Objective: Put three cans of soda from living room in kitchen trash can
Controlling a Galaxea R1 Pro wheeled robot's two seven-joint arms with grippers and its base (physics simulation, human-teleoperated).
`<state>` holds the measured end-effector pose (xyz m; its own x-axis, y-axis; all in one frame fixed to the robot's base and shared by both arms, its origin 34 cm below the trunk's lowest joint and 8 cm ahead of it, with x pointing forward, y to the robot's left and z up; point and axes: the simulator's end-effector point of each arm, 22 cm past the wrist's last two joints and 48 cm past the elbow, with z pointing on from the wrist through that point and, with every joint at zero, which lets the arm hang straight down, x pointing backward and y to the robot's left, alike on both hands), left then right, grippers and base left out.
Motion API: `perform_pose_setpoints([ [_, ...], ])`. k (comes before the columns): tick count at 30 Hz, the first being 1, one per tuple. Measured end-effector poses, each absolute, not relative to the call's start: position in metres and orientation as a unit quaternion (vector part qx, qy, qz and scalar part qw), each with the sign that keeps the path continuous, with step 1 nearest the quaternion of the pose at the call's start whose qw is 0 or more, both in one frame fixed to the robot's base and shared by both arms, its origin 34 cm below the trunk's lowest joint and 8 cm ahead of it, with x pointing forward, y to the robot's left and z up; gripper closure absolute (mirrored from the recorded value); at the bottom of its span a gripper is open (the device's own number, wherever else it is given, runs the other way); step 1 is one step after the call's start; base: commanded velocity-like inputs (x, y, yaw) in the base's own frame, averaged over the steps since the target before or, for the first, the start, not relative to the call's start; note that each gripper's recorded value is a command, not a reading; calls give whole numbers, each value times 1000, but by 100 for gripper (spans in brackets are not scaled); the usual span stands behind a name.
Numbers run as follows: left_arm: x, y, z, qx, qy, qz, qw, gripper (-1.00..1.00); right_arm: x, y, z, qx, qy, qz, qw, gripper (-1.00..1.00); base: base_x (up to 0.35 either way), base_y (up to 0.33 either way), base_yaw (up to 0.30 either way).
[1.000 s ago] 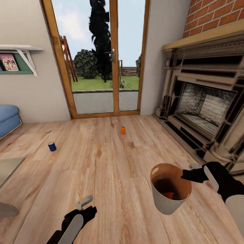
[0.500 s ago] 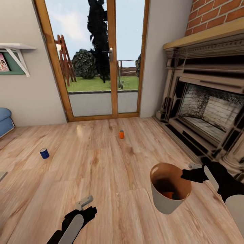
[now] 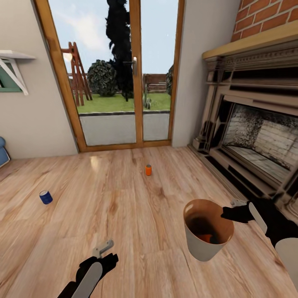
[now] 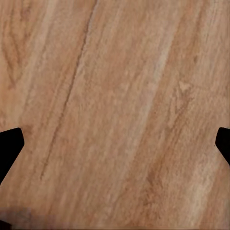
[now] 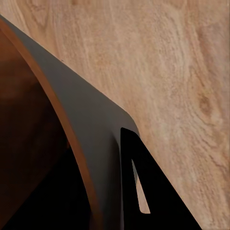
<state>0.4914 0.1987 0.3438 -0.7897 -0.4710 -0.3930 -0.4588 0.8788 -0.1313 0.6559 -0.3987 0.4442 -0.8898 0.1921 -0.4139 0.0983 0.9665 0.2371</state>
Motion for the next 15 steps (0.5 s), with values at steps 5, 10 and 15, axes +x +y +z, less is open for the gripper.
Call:
perform_pose_setpoints([
  [5,489,197,338,-245,948,-12,204,-100,656,-399,444,75,966,105,222,100,346,0,0],
  [10,490,187,325,-242,952,-15,187,-100,656,-399,444,75,966,105,223,100,346,0,0],
  [15,490,184,322,-240,953,-16,184,-100,656,-399,445,75,966,105,222,100,346,0,0],
])
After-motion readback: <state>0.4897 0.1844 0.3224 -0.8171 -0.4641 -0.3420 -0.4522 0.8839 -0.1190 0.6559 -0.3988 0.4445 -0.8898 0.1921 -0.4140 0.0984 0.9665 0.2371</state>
